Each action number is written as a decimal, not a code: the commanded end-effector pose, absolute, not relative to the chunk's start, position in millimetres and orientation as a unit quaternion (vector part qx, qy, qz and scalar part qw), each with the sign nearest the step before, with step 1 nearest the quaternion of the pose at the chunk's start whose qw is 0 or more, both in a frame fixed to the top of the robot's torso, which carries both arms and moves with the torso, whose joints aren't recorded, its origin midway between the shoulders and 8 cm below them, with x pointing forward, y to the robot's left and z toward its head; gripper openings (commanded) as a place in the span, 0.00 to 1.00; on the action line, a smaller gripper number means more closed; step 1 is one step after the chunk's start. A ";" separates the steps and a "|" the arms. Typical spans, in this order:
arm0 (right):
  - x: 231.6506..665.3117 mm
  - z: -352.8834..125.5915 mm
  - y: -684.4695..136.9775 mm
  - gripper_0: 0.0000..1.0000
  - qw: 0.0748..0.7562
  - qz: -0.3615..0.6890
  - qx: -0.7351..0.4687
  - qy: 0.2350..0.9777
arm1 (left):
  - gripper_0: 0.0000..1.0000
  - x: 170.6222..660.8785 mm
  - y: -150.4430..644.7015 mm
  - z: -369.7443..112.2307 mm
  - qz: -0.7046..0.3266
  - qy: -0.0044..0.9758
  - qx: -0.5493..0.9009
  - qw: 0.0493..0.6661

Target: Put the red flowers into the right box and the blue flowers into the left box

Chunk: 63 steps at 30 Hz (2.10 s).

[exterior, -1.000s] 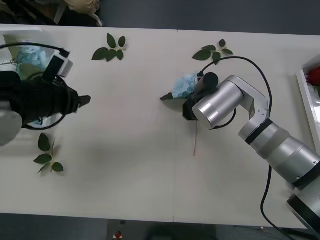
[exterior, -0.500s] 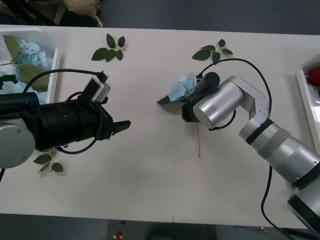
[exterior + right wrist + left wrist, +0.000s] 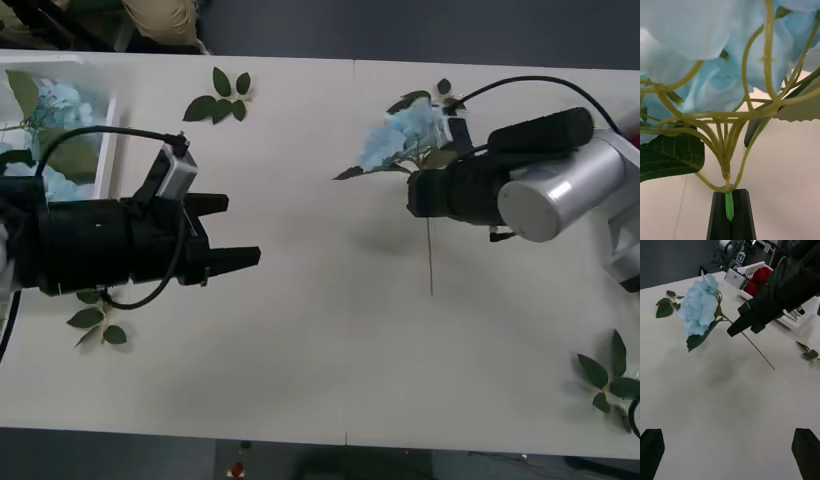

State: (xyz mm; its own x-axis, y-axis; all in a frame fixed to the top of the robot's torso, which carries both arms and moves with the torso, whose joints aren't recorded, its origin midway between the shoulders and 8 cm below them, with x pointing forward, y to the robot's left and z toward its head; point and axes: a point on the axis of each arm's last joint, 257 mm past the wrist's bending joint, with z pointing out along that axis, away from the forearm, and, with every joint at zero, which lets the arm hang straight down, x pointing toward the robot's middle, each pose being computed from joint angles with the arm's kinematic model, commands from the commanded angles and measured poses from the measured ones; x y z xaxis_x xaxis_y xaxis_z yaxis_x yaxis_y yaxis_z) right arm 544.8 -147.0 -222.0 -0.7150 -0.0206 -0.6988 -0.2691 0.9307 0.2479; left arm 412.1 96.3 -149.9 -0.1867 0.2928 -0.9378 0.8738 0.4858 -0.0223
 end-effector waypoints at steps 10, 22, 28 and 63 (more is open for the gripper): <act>489.5 -133.7 -191.1 0.00 0.454 0.264 -0.126 0.842 | 1.00 412.3 42.7 -126.9 -0.347 0.632 0.458 0.521; 448.9 -76.6 -201.7 0.00 0.525 0.378 -0.155 0.747 | 1.00 399.7 28.1 -124.6 -0.430 0.621 0.422 0.502; 441.5 -62.0 -192.6 0.00 0.562 0.396 -0.174 0.705 | 1.00 397.5 23.7 -121.4 -0.485 0.633 0.381 0.468; 424.3 -45.9 -43.3 0.00 0.596 0.511 -0.292 0.547 | 1.00 412.4 -85.7 -129.3 -0.467 0.687 0.403 0.384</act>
State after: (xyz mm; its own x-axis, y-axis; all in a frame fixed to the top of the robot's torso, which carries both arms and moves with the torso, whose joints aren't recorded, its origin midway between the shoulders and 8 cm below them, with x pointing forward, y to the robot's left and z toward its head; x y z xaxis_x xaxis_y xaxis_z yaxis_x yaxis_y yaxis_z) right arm 422.6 -49.7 -63.0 -0.1586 0.2626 -0.9518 -0.9167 0.3188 0.2408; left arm 415.7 -76.7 -141.6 -0.3957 0.1903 -0.8985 0.9042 0.2521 -0.3448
